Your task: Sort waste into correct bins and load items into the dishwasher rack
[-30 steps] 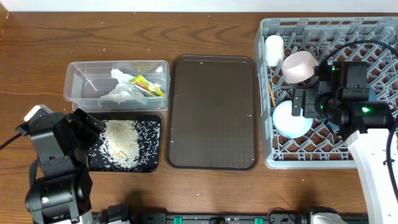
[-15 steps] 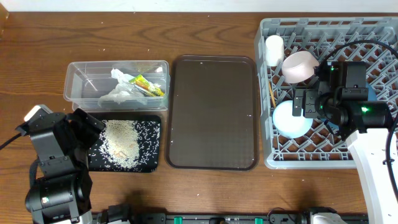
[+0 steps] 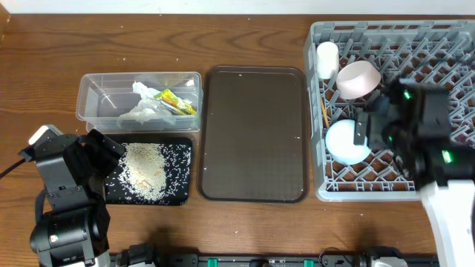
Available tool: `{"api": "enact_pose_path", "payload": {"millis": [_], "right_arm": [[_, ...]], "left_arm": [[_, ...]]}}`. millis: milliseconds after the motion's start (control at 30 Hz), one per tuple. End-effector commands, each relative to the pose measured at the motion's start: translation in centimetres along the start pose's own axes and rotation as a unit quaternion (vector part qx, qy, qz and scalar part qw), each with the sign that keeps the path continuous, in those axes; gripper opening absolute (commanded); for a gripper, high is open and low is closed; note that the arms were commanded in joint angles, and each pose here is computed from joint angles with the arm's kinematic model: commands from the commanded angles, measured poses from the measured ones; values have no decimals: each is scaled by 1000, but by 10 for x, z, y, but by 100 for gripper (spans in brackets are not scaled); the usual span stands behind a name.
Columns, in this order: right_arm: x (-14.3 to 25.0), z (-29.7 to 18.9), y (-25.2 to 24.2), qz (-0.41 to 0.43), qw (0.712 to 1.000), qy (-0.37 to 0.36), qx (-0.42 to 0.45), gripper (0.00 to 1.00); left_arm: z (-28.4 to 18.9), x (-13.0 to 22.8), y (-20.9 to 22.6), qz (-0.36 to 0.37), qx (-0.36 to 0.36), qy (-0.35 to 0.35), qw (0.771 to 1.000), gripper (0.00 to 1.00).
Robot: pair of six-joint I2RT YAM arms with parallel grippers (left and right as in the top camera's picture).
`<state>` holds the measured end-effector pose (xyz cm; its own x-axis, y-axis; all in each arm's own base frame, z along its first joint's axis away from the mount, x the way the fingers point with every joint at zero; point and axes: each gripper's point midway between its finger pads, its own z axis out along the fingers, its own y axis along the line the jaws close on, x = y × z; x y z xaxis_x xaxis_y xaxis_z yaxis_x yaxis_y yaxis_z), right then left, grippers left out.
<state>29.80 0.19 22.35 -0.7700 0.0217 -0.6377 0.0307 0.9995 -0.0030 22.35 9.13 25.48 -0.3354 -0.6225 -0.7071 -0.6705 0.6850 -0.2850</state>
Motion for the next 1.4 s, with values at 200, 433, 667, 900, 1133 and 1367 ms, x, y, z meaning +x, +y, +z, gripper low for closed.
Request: {"api": "enact_pose_path", "payload": {"millis": [200,433,667,900,1133,1367], "right_arm": [[-16,-103,-9,9,955,-298,6,99],[15,-131,-10,15,889,-457,-9,99],[18,-110,-5,10,850,-527,-24,99],[30,-64,-9,35,845,-532,-24,99],[46,-30,-20,74,861,-503,-6,99],[68,2,-19,42,901,-432,12,99]], "left_arm": [[-3,-5,1,-1,-2,-8,1000,90],[-3,-5,1,-1,-2,-8,1000,90],[-3,-5,1,-1,-2,-8,1000,90],[-3,-5,1,-1,-2,-8,1000,90],[-3,-5,1,-1,-2,-8,1000,90],[-3,-5,1,-1,-2,-8,1000,90]]}}
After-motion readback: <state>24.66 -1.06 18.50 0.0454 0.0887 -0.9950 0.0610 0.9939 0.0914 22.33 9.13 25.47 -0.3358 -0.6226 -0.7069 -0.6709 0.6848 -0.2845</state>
